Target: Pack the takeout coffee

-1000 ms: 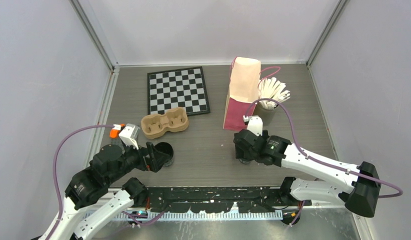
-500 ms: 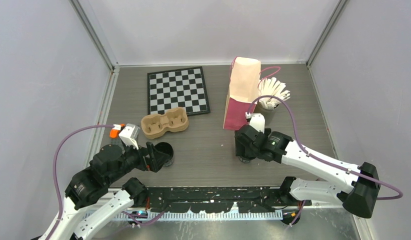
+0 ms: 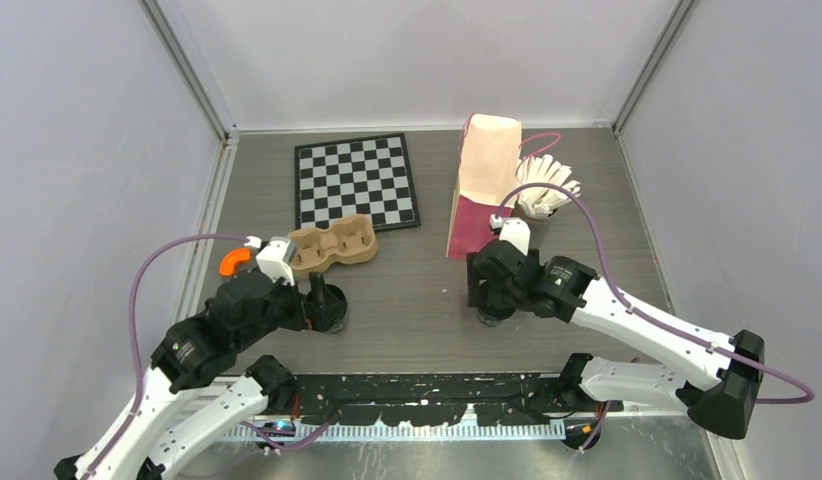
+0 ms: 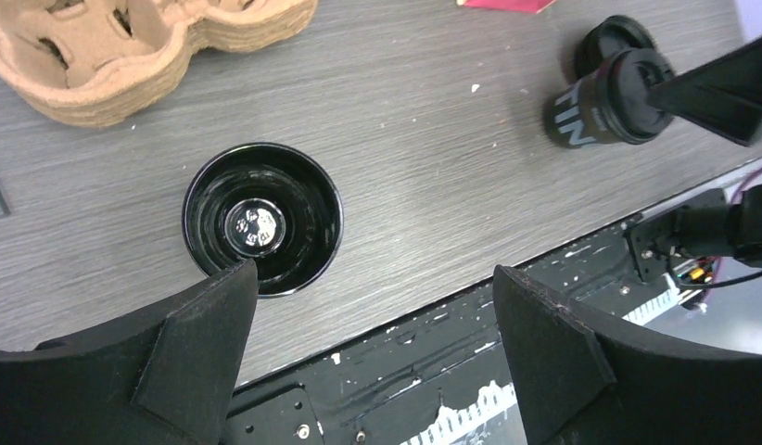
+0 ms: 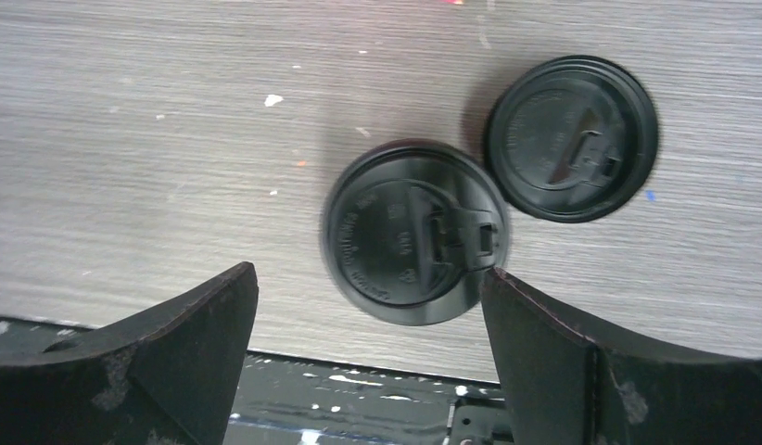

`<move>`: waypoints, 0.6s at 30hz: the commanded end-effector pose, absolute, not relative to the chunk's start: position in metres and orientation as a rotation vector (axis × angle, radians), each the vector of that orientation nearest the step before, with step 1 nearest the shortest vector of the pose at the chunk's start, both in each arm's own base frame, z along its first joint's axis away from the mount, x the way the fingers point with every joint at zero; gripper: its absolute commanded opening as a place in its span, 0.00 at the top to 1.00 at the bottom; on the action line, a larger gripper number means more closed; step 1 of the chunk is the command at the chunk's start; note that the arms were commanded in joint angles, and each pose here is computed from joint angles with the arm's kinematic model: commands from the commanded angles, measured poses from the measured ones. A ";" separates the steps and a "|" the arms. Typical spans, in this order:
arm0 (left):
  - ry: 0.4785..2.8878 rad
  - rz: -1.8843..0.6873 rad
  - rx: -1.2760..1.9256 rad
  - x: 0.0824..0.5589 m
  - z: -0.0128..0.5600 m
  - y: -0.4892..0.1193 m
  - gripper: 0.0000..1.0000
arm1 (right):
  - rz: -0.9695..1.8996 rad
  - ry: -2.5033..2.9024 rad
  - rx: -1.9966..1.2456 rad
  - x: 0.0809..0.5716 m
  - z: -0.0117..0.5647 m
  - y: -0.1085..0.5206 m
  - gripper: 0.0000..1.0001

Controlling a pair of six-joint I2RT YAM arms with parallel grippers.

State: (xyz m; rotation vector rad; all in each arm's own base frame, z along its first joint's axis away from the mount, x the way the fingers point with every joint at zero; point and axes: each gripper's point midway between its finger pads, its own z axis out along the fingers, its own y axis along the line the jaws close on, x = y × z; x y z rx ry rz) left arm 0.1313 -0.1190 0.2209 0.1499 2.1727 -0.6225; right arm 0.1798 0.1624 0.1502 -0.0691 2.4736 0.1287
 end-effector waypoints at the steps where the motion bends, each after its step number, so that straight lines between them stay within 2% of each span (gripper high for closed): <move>1: 2.244 -0.530 0.112 0.143 0.209 -0.119 0.00 | 0.422 2.406 -0.081 0.183 0.179 0.202 0.08; 9: 2.302 -0.497 0.095 0.167 0.196 -0.139 0.01 | 0.722 2.318 -0.191 0.184 0.201 0.253 0.12; 11: 2.313 -0.460 0.094 0.175 0.191 -0.142 0.06 | 0.740 2.294 -0.196 0.187 0.205 0.257 0.12; 14: 2.364 -0.422 0.129 0.182 0.188 -0.149 0.20 | 0.688 2.274 -0.146 0.195 0.208 0.250 0.13; 18: 2.435 -0.365 0.217 0.187 0.186 -0.156 0.24 | 0.729 2.207 -0.006 0.203 0.210 0.248 0.13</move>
